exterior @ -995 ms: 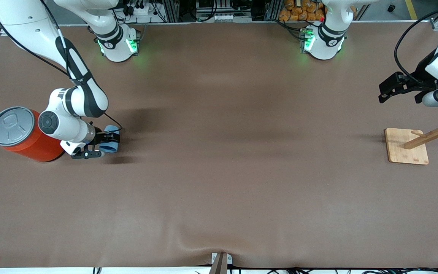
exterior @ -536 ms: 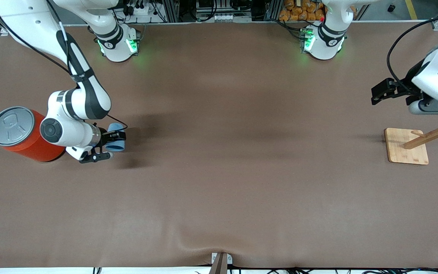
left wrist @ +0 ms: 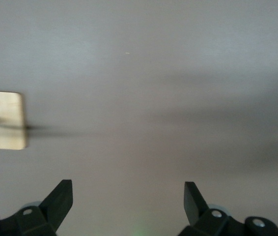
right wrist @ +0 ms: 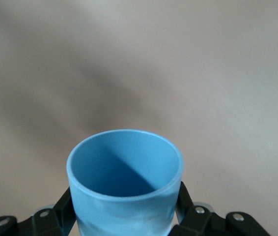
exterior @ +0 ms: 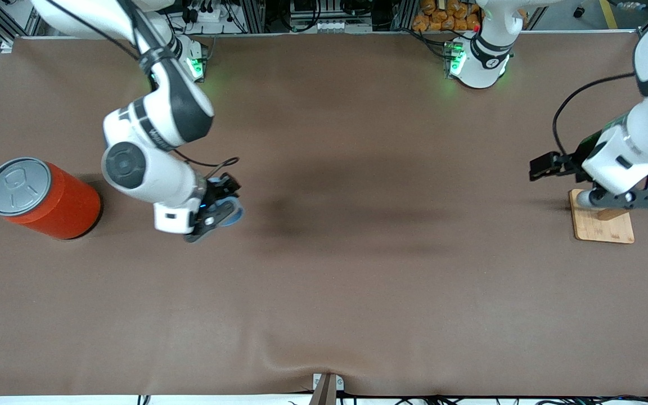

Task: Flip cup
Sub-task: 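Carry the cup to mid-table with the right gripper while the left gripper approaches, then close the left gripper on the cup held by the right gripper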

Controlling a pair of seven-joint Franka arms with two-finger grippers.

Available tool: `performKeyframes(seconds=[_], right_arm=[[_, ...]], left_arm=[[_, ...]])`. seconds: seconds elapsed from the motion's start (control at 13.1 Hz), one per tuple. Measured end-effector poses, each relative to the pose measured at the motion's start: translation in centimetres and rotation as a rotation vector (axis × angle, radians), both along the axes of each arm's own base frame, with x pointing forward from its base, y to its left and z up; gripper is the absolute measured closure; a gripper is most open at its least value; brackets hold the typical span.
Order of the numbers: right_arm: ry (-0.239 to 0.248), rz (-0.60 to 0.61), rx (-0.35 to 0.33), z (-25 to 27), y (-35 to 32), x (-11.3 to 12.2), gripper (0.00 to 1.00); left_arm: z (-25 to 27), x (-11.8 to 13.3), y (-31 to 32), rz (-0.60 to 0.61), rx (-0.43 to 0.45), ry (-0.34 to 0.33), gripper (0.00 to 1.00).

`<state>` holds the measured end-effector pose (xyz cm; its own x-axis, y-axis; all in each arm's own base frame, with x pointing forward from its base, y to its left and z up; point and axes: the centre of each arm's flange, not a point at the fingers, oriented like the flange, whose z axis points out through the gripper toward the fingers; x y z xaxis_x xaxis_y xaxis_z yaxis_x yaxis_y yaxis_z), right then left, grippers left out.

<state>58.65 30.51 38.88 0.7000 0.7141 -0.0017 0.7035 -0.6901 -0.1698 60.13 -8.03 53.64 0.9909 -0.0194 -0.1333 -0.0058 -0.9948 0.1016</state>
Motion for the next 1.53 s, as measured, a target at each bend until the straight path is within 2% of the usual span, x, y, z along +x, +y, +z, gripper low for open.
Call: performKeyframes(seconds=[0.15, 0.31, 0.46, 0.61, 0.92, 1.15, 1.45, 1.53], right_arm=[[-0.092, 0.188, -0.038, -1.0, 8.0, -2.3, 0.19], [-0.173, 0.371, -0.085, -3.5, 15.8, -6.0, 0.19], [-0.229, 0.502, -0.112, -6.9, 20.9, -9.3, 0.19], [-0.251, 0.560, -0.106, -10.2, 23.9, -11.8, 0.19], [-0.309, 0.591, -0.160, -15.8, 27.2, -15.6, 0.19], [-0.334, 0.641, -0.191, -19.0, 28.1, -16.9, 0.19], [-0.339, 0.651, -0.190, -19.0, 28.6, -17.4, 0.19], [-0.337, 0.652, -0.191, -19.1, 28.6, -17.5, 0.13]], left_arm=[[-2.5, 1.3, -0.2, 0.022, -0.069, 0.022, 0.00], [-5.0, 2.5, -0.6, 0.050, -0.144, 0.039, 0.00], [-7.6, 3.7, -0.8, 0.098, -0.248, 0.070, 0.00], [-9.8, 4.5, -0.4, 0.148, -0.340, 0.104, 0.00], [-11.9, 5.2, 0.0, 0.191, -0.404, 0.137, 0.00], [-15.2, 6.0, 1.0, 0.236, -0.525, 0.185, 0.00], [-22.7, 5.9, 1.2, 0.228, -0.707, 0.215, 0.00], [-24.8, 5.3, 1.2, 0.229, -0.752, 0.219, 0.00]])
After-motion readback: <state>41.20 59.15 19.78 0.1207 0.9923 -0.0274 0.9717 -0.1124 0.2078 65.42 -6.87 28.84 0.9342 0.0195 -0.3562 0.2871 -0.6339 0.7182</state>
